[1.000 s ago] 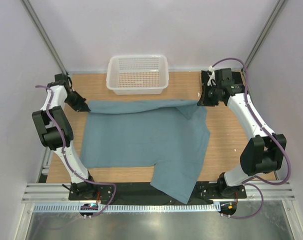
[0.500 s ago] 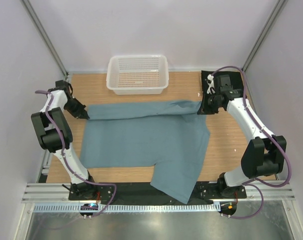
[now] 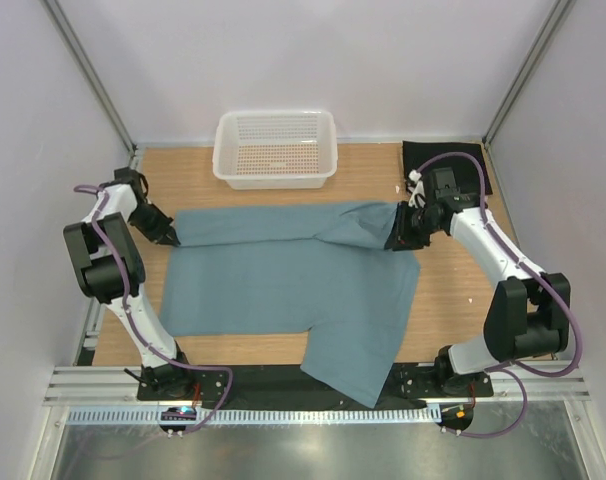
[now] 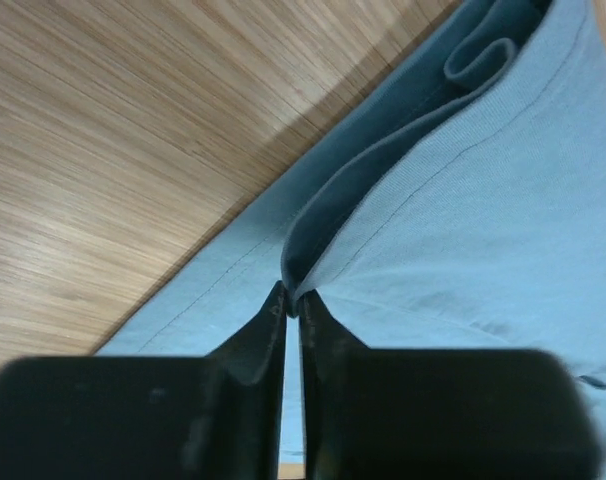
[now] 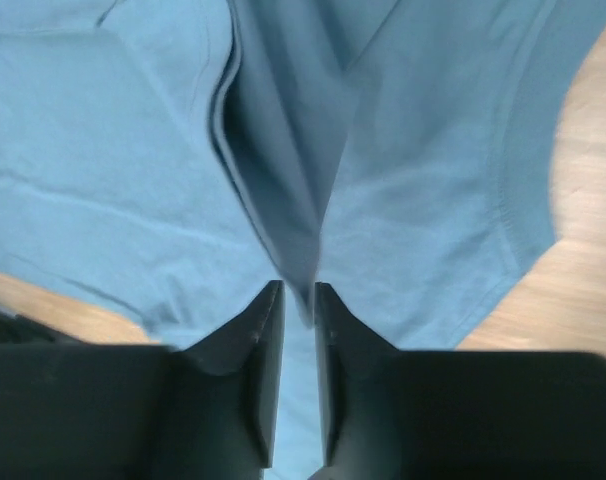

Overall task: Fold and stack the t-shirts
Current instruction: Fold the tshirt

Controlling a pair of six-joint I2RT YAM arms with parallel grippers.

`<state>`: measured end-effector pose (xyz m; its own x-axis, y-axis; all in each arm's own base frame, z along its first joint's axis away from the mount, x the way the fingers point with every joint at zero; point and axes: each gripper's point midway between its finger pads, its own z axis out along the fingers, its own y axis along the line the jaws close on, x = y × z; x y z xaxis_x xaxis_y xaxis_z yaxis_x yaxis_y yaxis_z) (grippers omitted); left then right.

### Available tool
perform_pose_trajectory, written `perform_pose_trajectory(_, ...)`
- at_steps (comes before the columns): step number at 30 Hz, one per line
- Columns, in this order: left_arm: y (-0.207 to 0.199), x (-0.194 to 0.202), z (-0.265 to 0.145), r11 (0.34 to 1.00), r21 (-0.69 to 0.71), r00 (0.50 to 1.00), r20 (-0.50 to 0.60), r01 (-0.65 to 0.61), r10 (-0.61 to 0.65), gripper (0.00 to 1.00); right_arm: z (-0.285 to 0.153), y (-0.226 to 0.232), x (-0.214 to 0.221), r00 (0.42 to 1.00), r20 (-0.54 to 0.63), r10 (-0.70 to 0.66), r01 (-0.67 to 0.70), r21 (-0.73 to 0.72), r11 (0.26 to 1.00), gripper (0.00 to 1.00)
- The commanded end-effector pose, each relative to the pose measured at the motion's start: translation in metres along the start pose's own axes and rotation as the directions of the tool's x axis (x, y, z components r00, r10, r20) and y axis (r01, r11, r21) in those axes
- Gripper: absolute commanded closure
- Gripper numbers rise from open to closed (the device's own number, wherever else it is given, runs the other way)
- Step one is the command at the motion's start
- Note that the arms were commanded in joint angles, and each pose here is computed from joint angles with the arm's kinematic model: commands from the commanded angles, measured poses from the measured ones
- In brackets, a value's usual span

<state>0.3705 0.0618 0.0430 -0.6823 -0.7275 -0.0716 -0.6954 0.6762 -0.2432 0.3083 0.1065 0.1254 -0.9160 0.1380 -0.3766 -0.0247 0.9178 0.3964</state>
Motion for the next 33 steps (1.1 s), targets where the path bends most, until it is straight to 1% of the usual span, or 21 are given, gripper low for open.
perform_pose_trajectory(1,0.005,-0.008,-0.001,1.0,-0.014,1.0,0.028,-0.009,0.01,0.89,-0.004,0.021,0.009,0.998,-0.008,0.067,-0.067,-0.123,0.99,0.63)
perform_pose_trajectory(2,0.005,-0.008,-0.003,1.0,-0.015,0.999,0.036,-0.007,0.008,0.81,-0.002,0.022,-0.004,0.994,0.05,0.098,-0.089,-0.157,0.984,0.5)
perform_pose_trajectory(3,0.006,-0.007,-0.005,1.0,-0.015,0.999,0.039,-0.006,0.007,0.81,-0.003,0.018,-0.004,0.986,0.039,0.161,-0.153,-0.166,0.974,0.46)
perform_pose_trajectory(4,0.003,-0.006,-0.012,1.0,-0.006,0.998,0.054,-0.014,0.014,0.74,-0.003,0.019,-0.035,0.961,0.12,0.248,-0.217,-0.22,0.951,0.42)
perform_pose_trajectory(6,0.003,-0.006,-0.021,1.0,-0.004,0.997,0.069,-0.021,0.021,0.69,-0.006,0.0,-0.082,0.916,0.219,0.338,-0.282,-0.25,0.926,0.4)
perform_pose_trajectory(7,0.002,-0.009,-0.029,1.0,-0.001,0.995,0.091,-0.03,0.03,0.69,0.005,-0.005,-0.109,0.904,0.252,0.345,-0.283,-0.25,0.926,0.41)
perform_pose_trajectory(9,0.004,-0.014,-0.036,0.999,-0.02,0.993,0.109,-0.046,0.048,0.68,0.019,-0.014,-0.122,0.907,0.237,0.347,-0.3,-0.214,0.93,0.43)
perform_pose_trajectory(10,-0.002,-0.022,-0.044,0.998,-0.013,0.989,0.134,-0.059,0.06,0.68,0.034,-0.022,-0.123,0.909,0.219,0.356,-0.318,-0.189,0.929,0.45)
perform_pose_trajectory(11,-0.004,-0.023,-0.043,0.998,-0.009,0.989,0.129,-0.067,0.068,0.69,0.036,-0.028,-0.13,0.899,0.242,0.364,-0.329,-0.171,0.929,0.46)
perform_pose_trajectory(12,-0.013,-0.025,-0.046,0.996,0.026,0.989,0.127,-0.081,0.077,0.72,0.04,-0.035,-0.141,0.886,0.293,0.36,-0.325,-0.162,0.932,0.47)
perform_pose_trajectory(13,-0.016,-0.025,-0.046,0.996,0.043,0.99,0.122,-0.081,0.075,0.75,0.044,-0.038,-0.144,0.877,0.304,0.372,-0.335,-0.168,0.927,0.48)
perform_pose_trajectory(14,-0.022,-0.023,-0.044,0.995,0.06,0.991,0.111,-0.077,0.07,0.77,0.057,-0.044,-0.143,0.874,0.291,0.388,-0.352,-0.171,0.92,0.53)
perform_pose_trajectory(15,-0.036,-0.019,-0.042,0.989,0.116,0.992,0.1,-0.087,0.076,0.79,0.061,-0.043,-0.152,0.865,0.312,0.393,-0.348,-0.192,0.918,0.56)
perform_pose_trajectory(16,-0.043,-0.015,-0.039,0.986,0.135,0.993,0.09,-0.093,0.082,0.79,0.066,-0.045,-0.155,0.86,0.315,0.401,-0.353,-0.198,0.914,0.57)
perform_pose_trajectory(17,-0.051,-0.012,-0.037,0.983,0.152,0.992,0.087,-0.105,0.092,0.79,0.079,-0.05,-0.153,0.858,0.297,0.42,-0.374,-0.199,0.906,0.63)
perform_pose_trajectory(18,-0.066,-0.007,-0.034,0.974,0.178,0.989,0.079,-0.14,0.127,0.79,0.084,-0.05,-0.154,0.854,0.287,0.435,-0.386,-0.211,0.898,0.66)
perform_pose_trajectory(20,-0.077,-0.002,-0.031,0.968,0.193,0.987,0.058,-0.16,0.151,0.8,0.095,-0.052,-0.151,0.858,0.254,0.447,-0.402,-0.209,0.891,0.71)
perform_pose_trajectory(22,-0.089,-0.001,-0.028,0.962,0.21,0.984,0.054,-0.177,0.17,0.8,0.1,-0.054,-0.146,0.858,0.25,0.449,-0.407,-0.204,0.89,0.7)
perform_pose_trajectory(24,-0.094,-0.004,-0.026,0.959,0.22,0.983,0.054,-0.18,0.173,0.81,0.1,-0.058,-0.145,0.859,0.253,0.445,-0.408,-0.186,0.894,0.67)
perform_pose_trajectory(28,-0.093,-0.008,-0.012,0.964,0.209,0.986,0.032,-0.167,0.164,0.82,0.105,-0.065,-0.147,0.875,0.265,0.404,-0.375,-0.154,0.914,0.62)
perform_pose_trajectory(33,-0.089,-0.007,0.001,0.972,0.185,0.989,0.005,-0.147,0.149,0.83,0.11,-0.069,-0.147,0.898,0.24,0.37,-0.349,-0.127,0.929,0.62)
